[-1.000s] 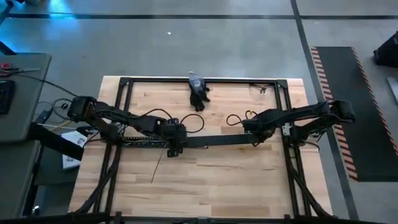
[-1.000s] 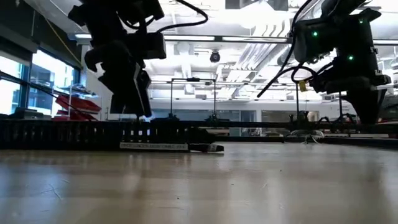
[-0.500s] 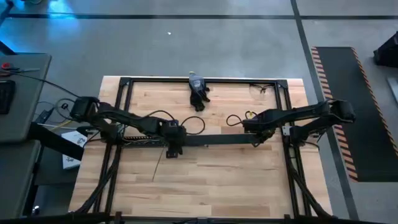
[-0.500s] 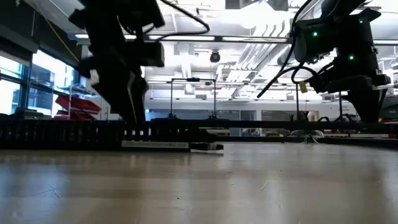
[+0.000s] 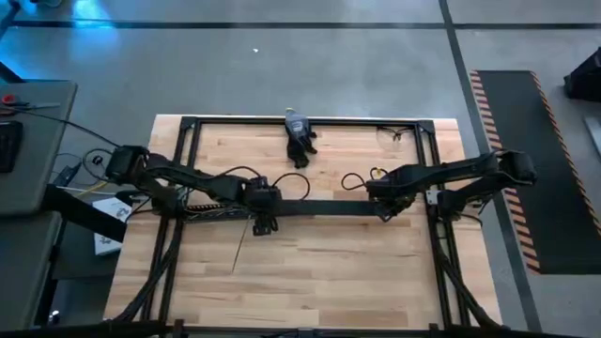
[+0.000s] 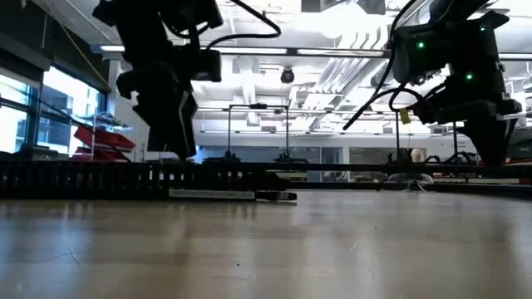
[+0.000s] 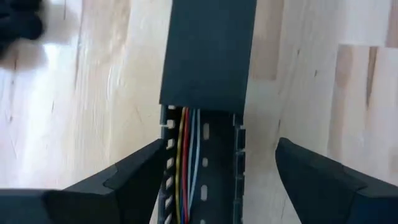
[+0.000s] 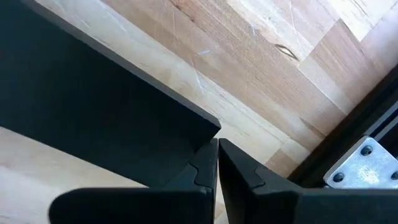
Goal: Ziptie cables
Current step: Close the black cable duct
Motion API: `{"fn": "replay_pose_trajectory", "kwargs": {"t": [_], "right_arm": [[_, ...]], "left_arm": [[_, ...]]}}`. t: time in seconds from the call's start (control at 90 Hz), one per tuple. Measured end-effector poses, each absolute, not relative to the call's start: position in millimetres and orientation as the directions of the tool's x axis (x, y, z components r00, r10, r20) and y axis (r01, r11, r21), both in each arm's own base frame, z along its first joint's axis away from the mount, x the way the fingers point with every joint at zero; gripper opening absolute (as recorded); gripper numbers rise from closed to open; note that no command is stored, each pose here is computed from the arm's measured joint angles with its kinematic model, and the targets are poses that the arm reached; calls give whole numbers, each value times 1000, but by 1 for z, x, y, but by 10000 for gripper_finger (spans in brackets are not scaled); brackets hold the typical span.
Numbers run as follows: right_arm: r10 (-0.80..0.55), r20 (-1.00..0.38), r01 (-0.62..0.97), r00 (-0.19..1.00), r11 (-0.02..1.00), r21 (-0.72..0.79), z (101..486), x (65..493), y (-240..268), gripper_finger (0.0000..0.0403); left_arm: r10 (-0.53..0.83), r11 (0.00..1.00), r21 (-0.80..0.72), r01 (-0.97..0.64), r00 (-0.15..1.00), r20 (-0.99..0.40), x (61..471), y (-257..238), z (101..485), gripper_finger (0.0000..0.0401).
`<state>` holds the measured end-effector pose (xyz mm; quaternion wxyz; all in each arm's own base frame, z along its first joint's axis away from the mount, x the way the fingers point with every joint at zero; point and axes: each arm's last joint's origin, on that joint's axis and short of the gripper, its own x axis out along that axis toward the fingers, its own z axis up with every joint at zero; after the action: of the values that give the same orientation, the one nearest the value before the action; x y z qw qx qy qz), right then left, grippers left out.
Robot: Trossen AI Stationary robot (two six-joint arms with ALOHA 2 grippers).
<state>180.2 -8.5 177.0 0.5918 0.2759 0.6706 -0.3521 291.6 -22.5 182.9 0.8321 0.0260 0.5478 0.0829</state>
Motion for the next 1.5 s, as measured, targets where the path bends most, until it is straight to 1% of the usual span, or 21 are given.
{"fn": "replay_pose_trajectory", "kwargs": {"t": [0.133,0.289,0.444,0.611,0.856,0.9,1.022,1.256,1.4,1.5], "right_arm": [[-47,-988,783,-147,605,-145,177,180,-8,0],[-47,-988,782,-146,606,-144,177,180,-9,0],[-45,-989,776,-144,614,-141,177,180,-8,0],[-42,-989,768,-144,625,-138,177,180,-8,0],[-46,-989,751,-139,646,-136,177,181,-9,0],[-48,-993,750,-107,652,-112,176,184,-9,0],[-49,-995,732,-92,674,-101,176,185,-9,0],[-49,-995,726,-88,680,-98,176,186,-9,0],[-49,-995,722,-87,685,-97,176,186,-9,0],[-49,-997,724,-63,685,-79,177,188,-9,0]], "left_arm": [[174,983,137,-120,383,-907,290,-16,168,291],[192,979,147,-139,405,-894,290,-11,161,301],[163,986,122,-117,467,-869,294,-10,160,300],[166,986,130,-109,465,-869,294,-11,159,284],[162,986,127,-106,465,-870,294,-11,159,246],[161,987,128,-103,460,-873,293,-12,159,241],[161,987,140,-79,459,-874,293,-16,158,235],[153,988,144,-55,455,-877,291,-22,158,242],[150,988,155,-23,428,-891,290,-22,162,259],[156,987,162,-22,417,-896,290,-21,168,273]]}}
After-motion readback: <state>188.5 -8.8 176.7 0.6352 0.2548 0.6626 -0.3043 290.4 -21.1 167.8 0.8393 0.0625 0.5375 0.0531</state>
